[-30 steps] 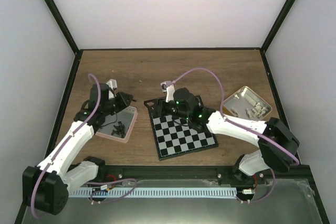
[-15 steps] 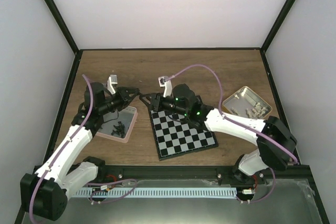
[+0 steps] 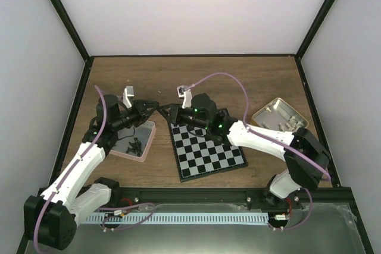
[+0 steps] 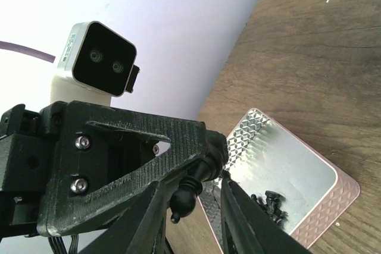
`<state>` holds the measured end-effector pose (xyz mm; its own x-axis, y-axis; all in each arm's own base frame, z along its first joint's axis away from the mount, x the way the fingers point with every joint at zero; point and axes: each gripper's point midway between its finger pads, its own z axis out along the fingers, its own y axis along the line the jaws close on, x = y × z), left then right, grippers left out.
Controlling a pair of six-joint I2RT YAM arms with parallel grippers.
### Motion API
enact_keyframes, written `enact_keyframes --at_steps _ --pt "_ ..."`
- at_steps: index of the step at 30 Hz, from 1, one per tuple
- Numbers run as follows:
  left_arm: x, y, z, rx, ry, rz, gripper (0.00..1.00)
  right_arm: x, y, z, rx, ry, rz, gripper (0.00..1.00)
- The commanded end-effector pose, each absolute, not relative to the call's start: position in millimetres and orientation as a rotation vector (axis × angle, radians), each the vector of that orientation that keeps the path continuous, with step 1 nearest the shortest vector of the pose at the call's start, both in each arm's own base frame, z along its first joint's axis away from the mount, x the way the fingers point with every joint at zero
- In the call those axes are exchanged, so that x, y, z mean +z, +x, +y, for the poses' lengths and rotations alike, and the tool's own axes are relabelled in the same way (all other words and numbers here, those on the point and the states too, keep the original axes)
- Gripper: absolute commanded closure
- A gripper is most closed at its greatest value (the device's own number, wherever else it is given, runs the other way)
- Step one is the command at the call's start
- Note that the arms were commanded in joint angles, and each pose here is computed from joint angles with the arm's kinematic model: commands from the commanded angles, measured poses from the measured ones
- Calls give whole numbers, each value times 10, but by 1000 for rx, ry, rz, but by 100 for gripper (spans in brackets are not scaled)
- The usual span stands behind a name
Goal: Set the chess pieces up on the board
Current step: Place the chess piece on the chessboard.
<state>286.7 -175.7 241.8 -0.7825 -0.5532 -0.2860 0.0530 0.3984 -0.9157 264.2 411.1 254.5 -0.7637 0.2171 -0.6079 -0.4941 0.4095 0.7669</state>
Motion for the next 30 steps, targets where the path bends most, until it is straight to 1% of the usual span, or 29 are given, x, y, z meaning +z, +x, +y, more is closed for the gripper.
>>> enact_keyframes --at_steps 1,4,7,10,11,12,16,19,23,26,30 --pt "2388 2863 -1761 -1407 -415 2097 82 2695 2726 4146 1412 -210 1984 75" --pt "2361 2858 -1765 -1409 -417 2103 82 2702 2738 4142 1411 -199 1983 81" --pt "2375 2853 -1775 -1419 -412 2102 82 2691 2766 4126 1393 -178 1990 89" --pt "2451 2847 -1781 -1413 -372 2087 76 2657 2789 4091 1364 -161 2003 96" --pt "2457 2850 -1774 -1400 -367 2091 74 2655 2793 4073 1357 -155 2003 98" --pt "2450 2853 -1762 -1382 -366 2097 69 2645 2796 4053 1345 -150 2006 99" --pt "2388 2863 -1696 -1301 -366 2121 47 2629 2827 3927 1267 -140 2023 99" --pt "2410 2918 -1606 -1184 -340 2126 40 2540 2855 3751 1183 -145 2050 99" --pt "2468 3020 -1377 -911 -285 2159 38 2311 2946 3363 1007 -152 2135 99" --pt "2615 3089 -1227 -729 -194 2139 36 2162 3046 3016 878 -140 2209 99" --pt "2756 3145 -1108 -592 -120 2099 34 1937 3171 2614 711 -124 2326 99"
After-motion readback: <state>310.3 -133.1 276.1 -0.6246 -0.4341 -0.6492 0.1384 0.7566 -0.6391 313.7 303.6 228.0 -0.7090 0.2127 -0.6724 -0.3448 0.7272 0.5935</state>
